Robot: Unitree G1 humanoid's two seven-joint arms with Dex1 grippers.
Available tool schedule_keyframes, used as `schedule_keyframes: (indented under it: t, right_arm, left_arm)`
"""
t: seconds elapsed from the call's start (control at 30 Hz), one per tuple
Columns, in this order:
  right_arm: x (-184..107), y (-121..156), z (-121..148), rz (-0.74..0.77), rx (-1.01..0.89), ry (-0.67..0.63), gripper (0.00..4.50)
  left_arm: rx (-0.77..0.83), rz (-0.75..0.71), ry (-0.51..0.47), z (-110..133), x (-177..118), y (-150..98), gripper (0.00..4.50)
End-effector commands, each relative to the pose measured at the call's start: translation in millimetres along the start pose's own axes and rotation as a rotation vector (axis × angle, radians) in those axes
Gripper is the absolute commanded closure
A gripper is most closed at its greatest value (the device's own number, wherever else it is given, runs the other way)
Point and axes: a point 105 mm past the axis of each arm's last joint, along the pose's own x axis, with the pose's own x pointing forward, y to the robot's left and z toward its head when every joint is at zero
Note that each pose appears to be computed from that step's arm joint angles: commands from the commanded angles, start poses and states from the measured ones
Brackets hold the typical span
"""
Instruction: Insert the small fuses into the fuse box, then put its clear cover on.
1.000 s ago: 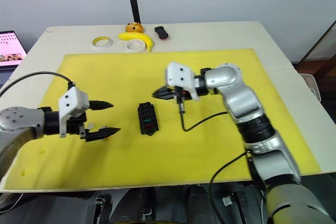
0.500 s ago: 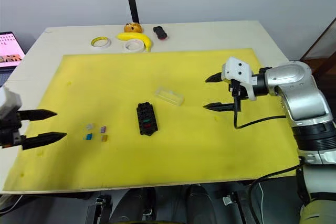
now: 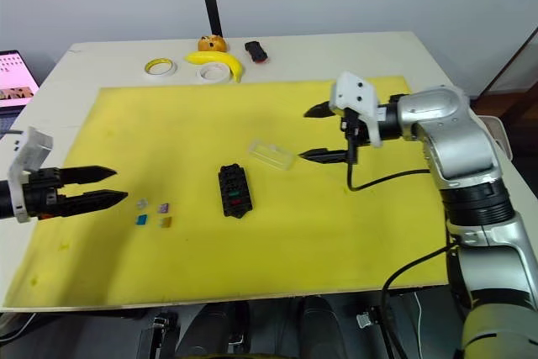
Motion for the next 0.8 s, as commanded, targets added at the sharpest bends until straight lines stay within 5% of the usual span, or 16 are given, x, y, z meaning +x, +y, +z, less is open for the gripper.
schedule_keyframes:
  t: [0.03, 0.3, 0.8]
  right_arm:
    - [7, 7, 27, 0.027, -0.082, -0.053, 0.05]
    - [20, 20, 50, 0.058, -0.119, -0.116, 0.05]
    - [26, 20, 50, 0.067, -0.130, -0.107, 0.05]
  left_arm:
    - [-0.103, -0.048, 0.043, -11, -2, 3, 0.00]
    - [-0.266, -0.033, 0.059, -37, -9, 19, 0.00]
    - [-0.390, -0.089, 0.035, -59, 10, 3, 0.00]
